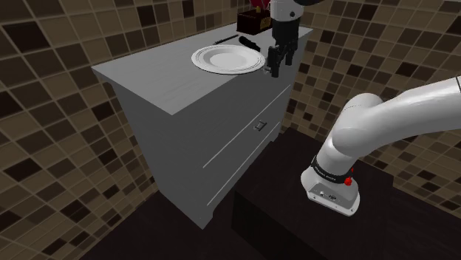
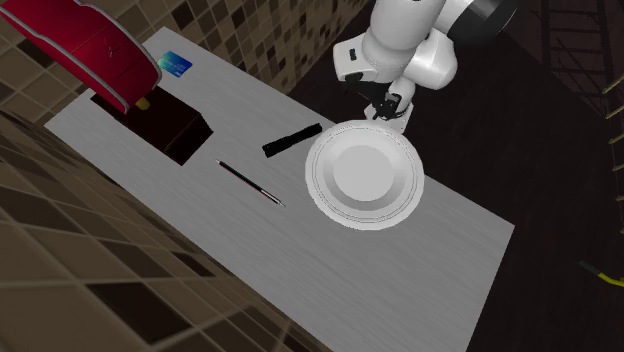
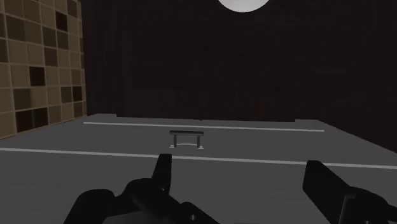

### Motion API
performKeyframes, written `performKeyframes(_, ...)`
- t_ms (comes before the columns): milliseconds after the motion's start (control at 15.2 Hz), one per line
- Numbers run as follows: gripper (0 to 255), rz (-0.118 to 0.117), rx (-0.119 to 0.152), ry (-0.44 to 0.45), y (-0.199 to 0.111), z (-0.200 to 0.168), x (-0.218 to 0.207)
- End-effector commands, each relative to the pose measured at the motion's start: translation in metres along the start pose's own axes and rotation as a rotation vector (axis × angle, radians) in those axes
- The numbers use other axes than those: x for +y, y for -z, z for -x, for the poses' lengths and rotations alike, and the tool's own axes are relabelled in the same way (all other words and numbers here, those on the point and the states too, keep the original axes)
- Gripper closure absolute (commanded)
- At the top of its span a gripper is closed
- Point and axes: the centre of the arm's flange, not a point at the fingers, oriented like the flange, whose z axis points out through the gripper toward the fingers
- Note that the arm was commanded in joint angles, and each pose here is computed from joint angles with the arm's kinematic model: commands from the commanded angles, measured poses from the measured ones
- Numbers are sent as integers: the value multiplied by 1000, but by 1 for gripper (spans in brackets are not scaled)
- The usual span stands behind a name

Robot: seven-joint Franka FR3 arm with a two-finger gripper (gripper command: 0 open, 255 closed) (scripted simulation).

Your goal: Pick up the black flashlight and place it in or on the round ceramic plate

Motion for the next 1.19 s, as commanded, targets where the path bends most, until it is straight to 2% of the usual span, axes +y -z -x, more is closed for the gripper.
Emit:
performKeyframes(0, 0, 0, 0, 0, 0, 0, 0)
performKeyframes(462, 0, -66, 26, -211, 33, -79, 29)
performKeyframes(990, 0, -142, 55, -452, 70, -157, 85)
performKeyframes(1122, 0, -148, 57, -472, 68, -163, 89)
